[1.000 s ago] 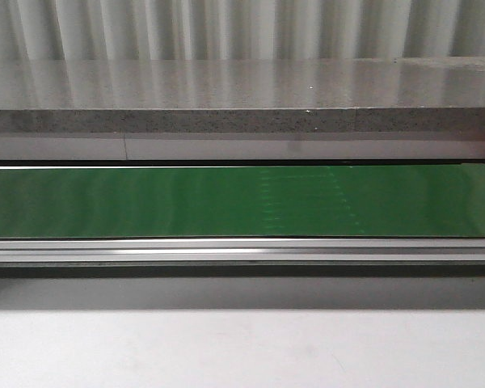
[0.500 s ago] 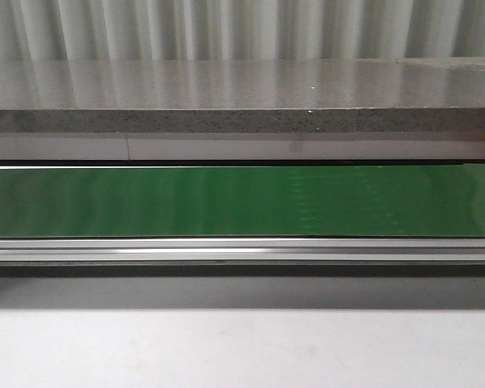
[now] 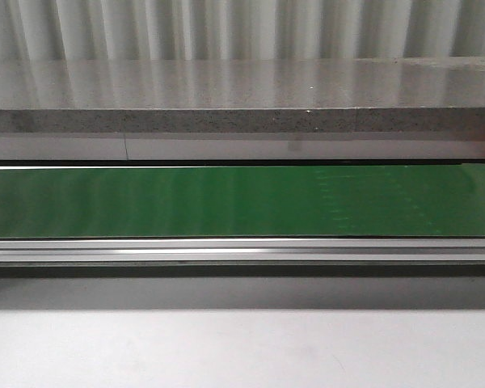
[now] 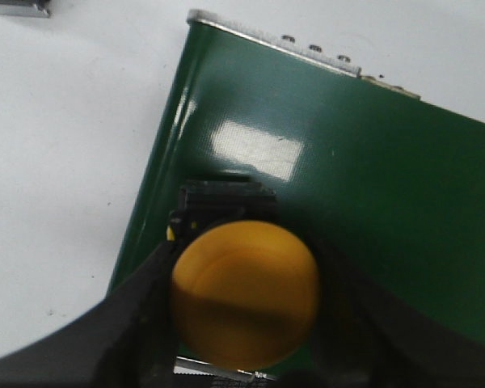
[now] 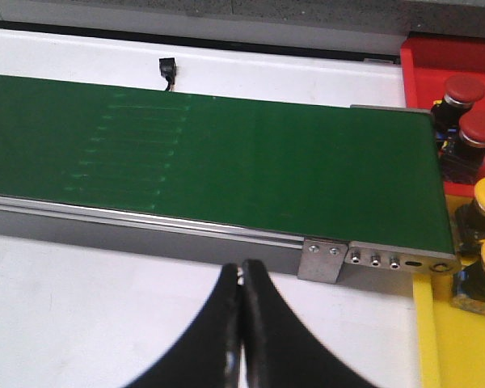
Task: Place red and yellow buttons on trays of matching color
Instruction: 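Grasp a yellow button on the table with the left gripper, set it on the belt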
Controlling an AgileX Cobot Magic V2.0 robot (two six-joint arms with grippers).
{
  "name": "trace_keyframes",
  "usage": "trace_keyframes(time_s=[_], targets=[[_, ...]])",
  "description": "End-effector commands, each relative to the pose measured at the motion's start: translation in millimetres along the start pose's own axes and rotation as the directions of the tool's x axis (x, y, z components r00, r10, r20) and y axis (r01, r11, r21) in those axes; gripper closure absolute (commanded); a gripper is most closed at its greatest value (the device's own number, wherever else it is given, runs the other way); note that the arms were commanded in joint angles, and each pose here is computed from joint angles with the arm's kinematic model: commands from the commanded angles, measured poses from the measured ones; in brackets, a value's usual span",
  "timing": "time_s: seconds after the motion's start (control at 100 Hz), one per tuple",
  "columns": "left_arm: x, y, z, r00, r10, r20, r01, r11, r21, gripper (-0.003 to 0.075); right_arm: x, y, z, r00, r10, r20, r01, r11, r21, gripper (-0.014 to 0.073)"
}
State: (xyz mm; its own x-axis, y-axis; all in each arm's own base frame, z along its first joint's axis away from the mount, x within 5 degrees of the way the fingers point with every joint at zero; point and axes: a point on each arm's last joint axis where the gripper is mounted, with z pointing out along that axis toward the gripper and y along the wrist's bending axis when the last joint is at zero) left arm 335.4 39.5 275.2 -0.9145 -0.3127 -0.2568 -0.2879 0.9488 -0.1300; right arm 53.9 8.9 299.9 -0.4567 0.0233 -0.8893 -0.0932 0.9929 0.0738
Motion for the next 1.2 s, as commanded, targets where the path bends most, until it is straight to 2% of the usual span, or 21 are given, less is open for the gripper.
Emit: trace_keyframes(time_s=[0.0,0.13,0.2,0.27,0.37,0.44,0.59,0.68,0.87,0.99,1.19], targets=[[-1.7,-6.9,-15.4,0.998,-0.004,0.057,0.002,0.999,0.04,0.0562,-12.2,0.5,-3.5,0.996,-0.01,0.084,0.01,1.0,0.0,0.0663],[-1.7,-6.8,-12.3,0.999,-0.003,0.043,0.001,0.999,0.039,0.0557,-12.2,0.5,-3.5,0.996,-0.01,0.084,0.01,1.0,0.0,0.0663],[-1.8,-7.2,-11.6,0.999,-0.006,0.04,0.004,0.999,0.044,0.0507,-12.2,0.5,-3.5,0.996,-0.01,0.084,0.01,1.0,0.0,0.0663],[-1.8,-7.2,-11.6,0.999,0.011,0.041,-0.013,0.999,0.043,0.0386,-12.2,0.5,-3.5,0.996,-0.01,0.084,0.01,1.0,0.0,0.0663],[-3.6,-7.9,-13.8,0.999,0.012,0.052,-0.015,0.999,0.046,0.0168,-12.2,0.5,-3.5,0.996,-0.01,0.084,0.01,1.0,0.0,0.0663],[-7.6,-10.3,-18.3,0.997,0.005,0.078,-0.01,0.998,0.066,0.0102,-12.2,0.5,-3.5,0.996,-0.01,0.084,0.01,1.0,0.0,0.0663],[-22.2,-16.1,-38.3,0.985,-0.01,0.172,-0.008,0.994,0.106,0.0101,-12.2,0.5,-3.5,0.996,-0.01,0.084,0.01,1.0,0.0,0.0663],[-30.3,-9.2,-49.9,0.976,-0.051,0.212,0.028,0.994,0.11,0.0101,-12.2,0.5,-3.5,0.996,-0.01,0.084,0.01,1.0,0.0,0.0663],[-37.5,31.5,-53.4,0.964,-0.164,0.209,0.15,0.985,0.08,0.0101,-12.2,0.5,-3.5,0.996,-0.01,0.084,0.01,1.0,0.0,0.0663],[-41.0,59.5,-39.7,0.95,-0.272,0.157,0.266,0.962,0.059,0.0101,-12.3,0.5,-3.5,0.996,-0.01,0.085,0.01,1.0,0.0,0.0663],[-47.3,87.5,-7.3,0.937,-0.34,0.075,0.339,0.94,0.023,0.0101,-12.3,0.5,-3.5,0.996,-0.01,0.085,0.01,1.0,0.0,0.0663]])
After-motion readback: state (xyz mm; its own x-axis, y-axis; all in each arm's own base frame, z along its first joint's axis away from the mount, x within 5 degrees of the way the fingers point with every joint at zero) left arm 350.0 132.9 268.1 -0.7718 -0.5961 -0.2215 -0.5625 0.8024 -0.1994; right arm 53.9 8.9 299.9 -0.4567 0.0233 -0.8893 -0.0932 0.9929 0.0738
